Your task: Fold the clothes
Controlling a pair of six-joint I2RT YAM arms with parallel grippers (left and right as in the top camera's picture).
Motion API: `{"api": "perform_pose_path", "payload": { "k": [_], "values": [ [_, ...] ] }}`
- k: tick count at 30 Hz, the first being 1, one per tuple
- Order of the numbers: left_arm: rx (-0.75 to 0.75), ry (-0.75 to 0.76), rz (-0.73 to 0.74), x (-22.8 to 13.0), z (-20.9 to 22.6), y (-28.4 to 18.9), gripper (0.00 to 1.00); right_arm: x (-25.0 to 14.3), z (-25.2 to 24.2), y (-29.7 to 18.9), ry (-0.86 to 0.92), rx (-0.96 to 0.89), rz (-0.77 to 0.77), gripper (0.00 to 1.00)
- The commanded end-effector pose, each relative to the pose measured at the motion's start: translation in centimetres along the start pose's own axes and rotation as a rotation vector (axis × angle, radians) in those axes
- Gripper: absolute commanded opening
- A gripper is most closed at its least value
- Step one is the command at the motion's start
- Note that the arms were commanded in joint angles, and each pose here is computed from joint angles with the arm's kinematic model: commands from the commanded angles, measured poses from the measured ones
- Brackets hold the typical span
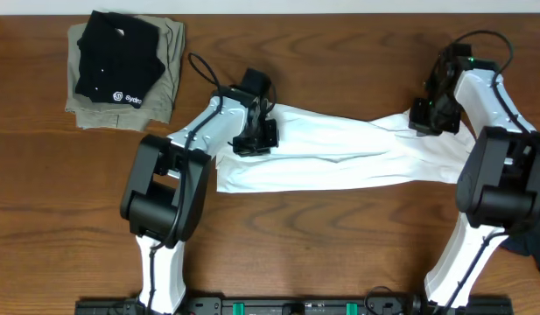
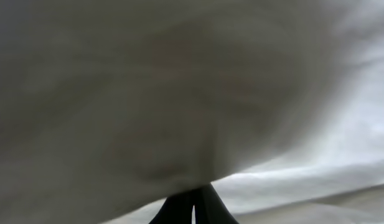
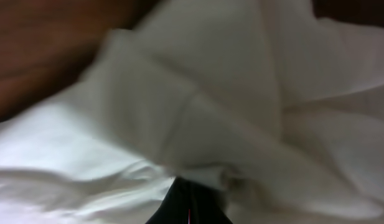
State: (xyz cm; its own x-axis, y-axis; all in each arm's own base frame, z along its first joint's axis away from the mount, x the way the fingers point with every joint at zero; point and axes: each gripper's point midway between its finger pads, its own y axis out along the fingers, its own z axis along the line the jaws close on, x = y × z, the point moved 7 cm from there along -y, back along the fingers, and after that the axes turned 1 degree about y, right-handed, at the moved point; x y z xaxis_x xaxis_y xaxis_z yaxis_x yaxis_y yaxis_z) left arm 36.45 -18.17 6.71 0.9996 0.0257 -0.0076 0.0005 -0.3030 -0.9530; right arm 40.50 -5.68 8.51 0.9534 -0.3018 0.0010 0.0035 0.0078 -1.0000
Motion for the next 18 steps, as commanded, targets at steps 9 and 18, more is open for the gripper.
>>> {"api": "perform_pose_path", "payload": {
  "k": [9, 18],
  "values": [
    [0.24, 0.01, -0.018, 0.7, 4.9, 0.5, 0.06, 0.8, -4.7, 0.7, 0.091, -0.119, -0.021, 0.01],
    [0.242, -0.002, -0.015, 1.2, 6.6, -0.8, 0.06, 1.6, -5.2, 0.0, 0.105, -0.116, -0.051, 0.01]
  ]
}}
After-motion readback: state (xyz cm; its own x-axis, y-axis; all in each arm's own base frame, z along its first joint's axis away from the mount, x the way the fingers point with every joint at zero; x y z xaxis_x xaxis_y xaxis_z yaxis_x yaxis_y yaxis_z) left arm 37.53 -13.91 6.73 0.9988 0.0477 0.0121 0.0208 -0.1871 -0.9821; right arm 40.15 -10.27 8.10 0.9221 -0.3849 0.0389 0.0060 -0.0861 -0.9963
